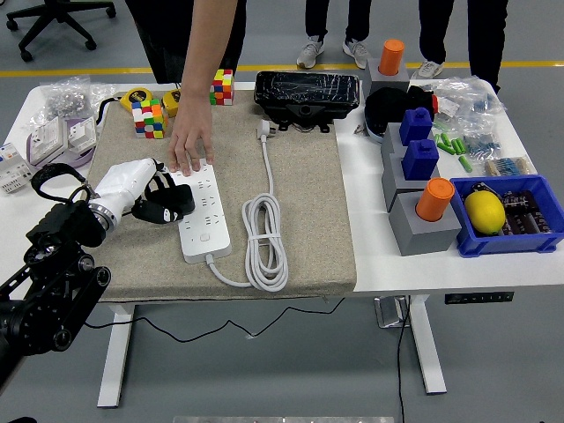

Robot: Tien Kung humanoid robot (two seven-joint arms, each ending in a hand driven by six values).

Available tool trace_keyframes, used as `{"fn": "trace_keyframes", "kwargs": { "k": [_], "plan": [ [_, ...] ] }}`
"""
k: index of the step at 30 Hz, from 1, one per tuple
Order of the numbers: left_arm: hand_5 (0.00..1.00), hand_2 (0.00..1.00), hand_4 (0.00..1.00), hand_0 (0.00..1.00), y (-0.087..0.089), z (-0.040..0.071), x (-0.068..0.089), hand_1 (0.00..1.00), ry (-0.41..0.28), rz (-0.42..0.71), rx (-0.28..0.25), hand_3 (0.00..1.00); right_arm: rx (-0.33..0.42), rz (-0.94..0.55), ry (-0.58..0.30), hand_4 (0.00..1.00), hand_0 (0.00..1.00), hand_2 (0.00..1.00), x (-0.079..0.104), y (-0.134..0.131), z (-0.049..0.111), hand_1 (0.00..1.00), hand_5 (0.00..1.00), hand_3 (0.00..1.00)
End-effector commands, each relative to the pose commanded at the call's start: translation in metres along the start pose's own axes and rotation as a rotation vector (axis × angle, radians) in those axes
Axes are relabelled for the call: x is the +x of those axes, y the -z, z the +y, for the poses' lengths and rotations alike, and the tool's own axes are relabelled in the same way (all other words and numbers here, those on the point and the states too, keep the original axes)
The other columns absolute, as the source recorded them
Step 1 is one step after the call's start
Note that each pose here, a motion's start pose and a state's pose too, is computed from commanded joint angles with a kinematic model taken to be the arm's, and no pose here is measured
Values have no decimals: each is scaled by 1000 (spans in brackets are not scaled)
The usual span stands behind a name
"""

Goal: Pick up the plug,place it near the board,insert it into the board,press the button

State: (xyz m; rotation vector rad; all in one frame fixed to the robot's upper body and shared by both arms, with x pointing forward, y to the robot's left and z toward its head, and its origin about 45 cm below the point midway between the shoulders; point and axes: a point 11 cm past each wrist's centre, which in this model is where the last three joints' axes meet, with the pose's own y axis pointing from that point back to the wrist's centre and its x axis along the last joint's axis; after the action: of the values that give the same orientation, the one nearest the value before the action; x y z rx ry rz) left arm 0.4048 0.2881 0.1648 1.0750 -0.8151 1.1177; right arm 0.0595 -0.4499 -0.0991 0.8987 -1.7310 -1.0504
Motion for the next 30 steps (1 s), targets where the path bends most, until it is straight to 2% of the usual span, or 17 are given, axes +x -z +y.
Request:
{"fn": "trace_keyframes", "kwargs": {
  "k": [3,4,9,10,20,25,30],
  "plan": [
    [230,442,949,261,0,0,1,303,-5,2,1,485,0,0,-1,998,791,714,0,0,0,715,998,763],
    [217,398,827,253,1,0,1,269,-5,2,1,469,0,0,-1,998,790,714,0,0,0,715,998,763],
    [217,398,827,253,2,0,1,269,8,4,4,469,2,-1,-1,998,790,714,0,1,0,715,998,763],
    [166,330,786,249,2,0,0,268,12,4,3,456,3,-1,0,998,791,713,0,1,0,714,998,763],
    [157,305,777,249,4,0,4,236,3,13,6,429,2,-2,1,998,790,713,-1,1,0,714,998,763],
    [149,298,773,249,5,2,17,233,-32,27,1,433,2,-4,2,998,792,713,-1,1,0,714,998,763],
    [156,294,777,247,-2,6,45,236,-124,70,-33,439,2,-4,2,998,791,713,-1,1,0,714,998,763]
  ]
}}
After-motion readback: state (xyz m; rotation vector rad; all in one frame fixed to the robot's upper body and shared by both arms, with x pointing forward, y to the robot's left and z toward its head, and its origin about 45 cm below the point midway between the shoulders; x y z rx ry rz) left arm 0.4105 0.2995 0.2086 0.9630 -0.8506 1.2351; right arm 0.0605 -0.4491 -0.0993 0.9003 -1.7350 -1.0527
